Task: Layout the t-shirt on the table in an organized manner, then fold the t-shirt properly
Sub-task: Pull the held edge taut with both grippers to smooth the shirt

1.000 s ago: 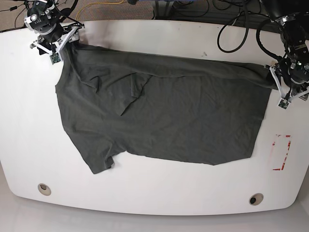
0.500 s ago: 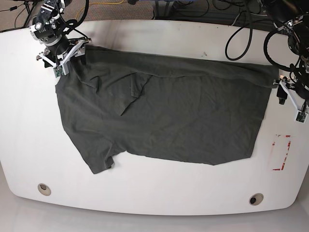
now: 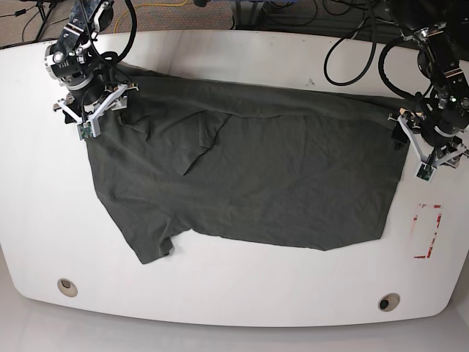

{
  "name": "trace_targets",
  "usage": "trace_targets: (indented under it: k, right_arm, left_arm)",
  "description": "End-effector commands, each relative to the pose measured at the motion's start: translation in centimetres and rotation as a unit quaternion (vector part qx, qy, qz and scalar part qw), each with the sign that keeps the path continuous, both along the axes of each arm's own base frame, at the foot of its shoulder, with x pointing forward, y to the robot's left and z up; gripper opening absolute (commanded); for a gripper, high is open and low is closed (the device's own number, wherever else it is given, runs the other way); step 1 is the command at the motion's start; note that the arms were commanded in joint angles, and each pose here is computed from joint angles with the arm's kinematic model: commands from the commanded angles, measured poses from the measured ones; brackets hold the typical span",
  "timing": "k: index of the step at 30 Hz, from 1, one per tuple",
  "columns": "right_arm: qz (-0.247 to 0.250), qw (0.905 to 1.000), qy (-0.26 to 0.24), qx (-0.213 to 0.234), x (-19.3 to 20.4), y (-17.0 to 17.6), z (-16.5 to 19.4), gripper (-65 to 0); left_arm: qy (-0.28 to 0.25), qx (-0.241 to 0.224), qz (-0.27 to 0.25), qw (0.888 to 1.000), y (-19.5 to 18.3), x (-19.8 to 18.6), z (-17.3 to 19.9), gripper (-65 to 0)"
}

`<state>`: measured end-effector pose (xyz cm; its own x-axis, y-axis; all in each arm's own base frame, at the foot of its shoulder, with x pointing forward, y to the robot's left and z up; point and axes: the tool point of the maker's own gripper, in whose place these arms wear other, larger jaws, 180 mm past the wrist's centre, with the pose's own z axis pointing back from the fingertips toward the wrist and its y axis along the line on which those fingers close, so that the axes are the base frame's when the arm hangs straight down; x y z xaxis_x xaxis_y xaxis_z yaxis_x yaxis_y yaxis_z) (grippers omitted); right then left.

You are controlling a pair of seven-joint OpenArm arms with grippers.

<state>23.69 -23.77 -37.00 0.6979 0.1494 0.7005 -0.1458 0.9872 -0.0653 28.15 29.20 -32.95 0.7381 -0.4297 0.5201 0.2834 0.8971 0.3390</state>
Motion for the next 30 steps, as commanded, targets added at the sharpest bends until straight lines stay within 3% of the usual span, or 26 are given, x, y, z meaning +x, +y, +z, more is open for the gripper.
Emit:
trace_targets:
  k: [1,13,16,22,24,30]
  right_arm:
    - [-0.002,0.9999,-0.012,0.006,0.7,-0.3,0.3,-24.9]
    - [-0.005,0.9999,0.004,0.015,0.0,-0.1,-0.8,-26.2]
    - [-0.005,0.9998,0.01,0.016,-0.6,-0.1,-1.1,-33.0]
    - [-0.006,0.9995,0.027,0.017,-1.3,-0.1,-1.9,-54.1]
    - [-0.007,0.9992,0.035,0.018,-1.7,-0.3,-2.2,-57.1]
    - [-0.008,0.9982,0.056,0.021,-2.8,-0.3,-3.2,-56.8]
  left_arm:
    - [-0.012,-0.003,-0.006,1.0,0.1,0.8,0.3,-19.9]
    - [0.022,-0.055,0.008,0.998,1.0,0.1,-4.5,-19.9]
    - [0.036,-0.066,0.016,0.997,1.3,-0.2,-5.8,-19.9]
    - [0.033,-0.091,0.02,0.995,1.2,-0.2,-7.2,-19.9]
    - [0.032,-0.094,0.019,0.995,1.1,-0.2,-7.3,-19.9]
    - [0.036,-0.098,0.021,0.994,1.1,-0.2,-7.6,-19.9]
